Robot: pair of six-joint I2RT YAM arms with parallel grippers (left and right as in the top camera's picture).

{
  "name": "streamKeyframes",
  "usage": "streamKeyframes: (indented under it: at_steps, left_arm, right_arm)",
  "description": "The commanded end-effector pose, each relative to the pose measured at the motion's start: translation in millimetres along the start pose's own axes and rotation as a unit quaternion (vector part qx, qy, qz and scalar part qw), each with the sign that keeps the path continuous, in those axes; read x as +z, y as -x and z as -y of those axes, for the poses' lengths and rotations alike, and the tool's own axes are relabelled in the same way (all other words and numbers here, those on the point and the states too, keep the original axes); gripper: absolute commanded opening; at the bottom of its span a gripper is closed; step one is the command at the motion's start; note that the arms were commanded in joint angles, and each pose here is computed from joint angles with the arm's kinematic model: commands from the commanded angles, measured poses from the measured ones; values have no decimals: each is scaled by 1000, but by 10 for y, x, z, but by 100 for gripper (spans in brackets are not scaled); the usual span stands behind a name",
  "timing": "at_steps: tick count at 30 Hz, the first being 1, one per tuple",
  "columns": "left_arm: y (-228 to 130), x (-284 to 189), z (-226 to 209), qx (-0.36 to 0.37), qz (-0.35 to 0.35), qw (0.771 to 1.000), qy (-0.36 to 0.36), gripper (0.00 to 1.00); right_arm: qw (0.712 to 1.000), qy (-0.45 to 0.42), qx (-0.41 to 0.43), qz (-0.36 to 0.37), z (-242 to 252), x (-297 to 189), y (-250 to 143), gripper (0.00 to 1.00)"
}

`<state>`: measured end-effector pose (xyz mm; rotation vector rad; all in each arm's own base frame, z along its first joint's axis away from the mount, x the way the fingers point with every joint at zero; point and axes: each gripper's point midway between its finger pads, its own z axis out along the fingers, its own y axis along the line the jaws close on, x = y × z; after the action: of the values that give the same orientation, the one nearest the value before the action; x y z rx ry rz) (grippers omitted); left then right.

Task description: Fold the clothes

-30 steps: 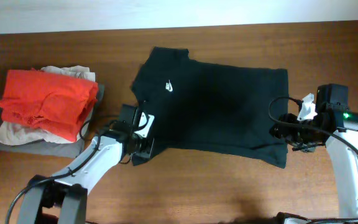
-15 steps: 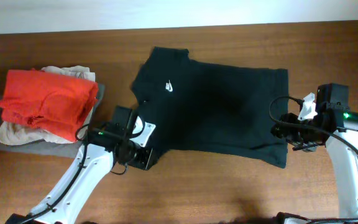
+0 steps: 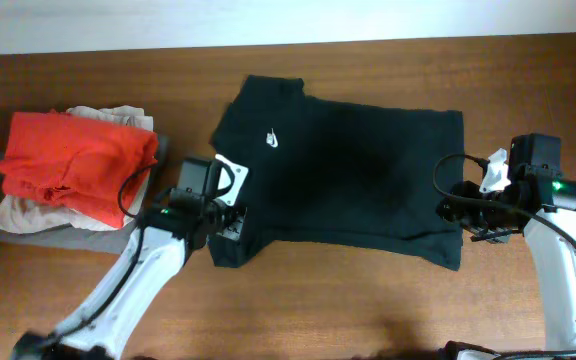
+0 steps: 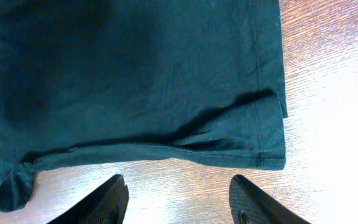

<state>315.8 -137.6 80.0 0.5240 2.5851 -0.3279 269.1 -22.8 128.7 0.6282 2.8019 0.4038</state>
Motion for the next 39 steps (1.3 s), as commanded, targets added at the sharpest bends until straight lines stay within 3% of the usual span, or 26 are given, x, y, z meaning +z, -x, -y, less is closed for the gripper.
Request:
streamKeyframes:
  at_steps: [1,9,14,25,30,34,39]
  left_arm:
    - [-128,282,-93,1,-37,999,13,11]
    - [-481,595,177,-14,-110,991,-82,5]
    - [-670,500,365,-33,-151,979,-133,5]
    - [-934,73,876,-102,-230,929,-273,1]
    - [-952,-3,910,-84,-230,928,-281,1]
    - [-800,-30,740,-35,-192,957,-215,1]
    - [-304,10,76,19,-84,996,-11,4]
  right_arm:
    - [1000,-4,0,2,7,0,8,57]
    - [1000,-5,1,-2,12,0,-11,54]
    - [1000,-5,1,-2,12,0,-12,54]
    - [1000,-5,1,1,10,0,0,54]
    - [1000,-5,1,1,10,0,0,54]
    - [1000,-5,1,1,10,0,0,54]
    - [1000,-5,1,1,9,0,3,54]
